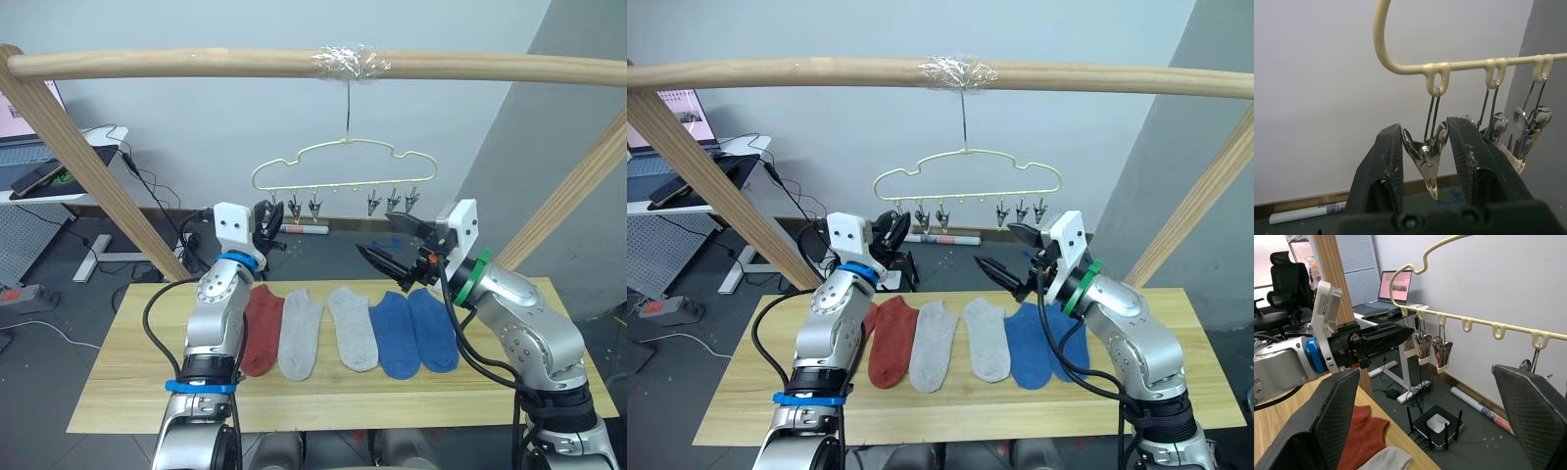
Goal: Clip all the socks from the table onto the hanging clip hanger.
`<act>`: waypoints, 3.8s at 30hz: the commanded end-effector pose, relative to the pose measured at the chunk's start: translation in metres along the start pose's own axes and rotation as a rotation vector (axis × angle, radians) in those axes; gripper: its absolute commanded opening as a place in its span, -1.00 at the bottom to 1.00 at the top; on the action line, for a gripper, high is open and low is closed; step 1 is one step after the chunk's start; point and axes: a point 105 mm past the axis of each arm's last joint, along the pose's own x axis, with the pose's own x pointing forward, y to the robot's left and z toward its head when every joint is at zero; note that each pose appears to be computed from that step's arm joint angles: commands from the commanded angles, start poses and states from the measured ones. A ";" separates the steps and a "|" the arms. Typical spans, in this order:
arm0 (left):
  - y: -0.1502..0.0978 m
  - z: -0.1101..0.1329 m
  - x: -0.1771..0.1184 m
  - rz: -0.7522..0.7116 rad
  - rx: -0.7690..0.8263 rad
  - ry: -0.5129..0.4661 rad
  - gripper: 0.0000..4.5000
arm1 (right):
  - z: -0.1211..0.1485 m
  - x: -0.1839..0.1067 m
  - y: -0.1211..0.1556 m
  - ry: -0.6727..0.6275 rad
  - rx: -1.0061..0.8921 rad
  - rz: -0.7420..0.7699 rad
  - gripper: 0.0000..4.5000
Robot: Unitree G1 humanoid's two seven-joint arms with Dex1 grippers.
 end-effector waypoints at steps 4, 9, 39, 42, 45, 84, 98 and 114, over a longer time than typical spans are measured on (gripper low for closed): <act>0.000 0.018 0.005 -0.011 0.027 -0.067 -0.30 | 0.018 0.001 0.003 -0.054 -0.042 0.007 1.00; 0.000 0.018 0.005 -0.013 0.020 -0.071 -0.46 | 0.018 0.000 0.003 -0.054 -0.034 -0.001 1.00; 0.016 0.013 -0.008 -0.004 0.050 0.012 -1.00 | -0.188 -0.094 -0.086 0.772 -0.018 -0.463 1.00; 0.016 0.014 -0.009 -0.006 0.049 0.013 -1.00 | -0.198 -0.091 -0.087 0.802 -0.009 -0.442 1.00; 0.016 0.014 -0.010 -0.003 0.049 0.012 -1.00 | -0.210 -0.096 -0.086 0.845 -0.004 -0.424 1.00; 0.003 0.025 -0.031 -0.092 -0.750 0.155 -1.00 | -0.072 0.045 0.038 0.330 -0.044 0.011 -0.97; -0.002 0.029 -0.032 -0.101 -0.758 0.144 -1.00 | -0.053 0.081 0.048 0.258 -0.067 0.064 -0.97; 0.002 0.029 -0.034 -0.091 -0.737 0.140 -1.00 | -0.042 0.099 0.051 0.207 -0.060 0.071 -0.97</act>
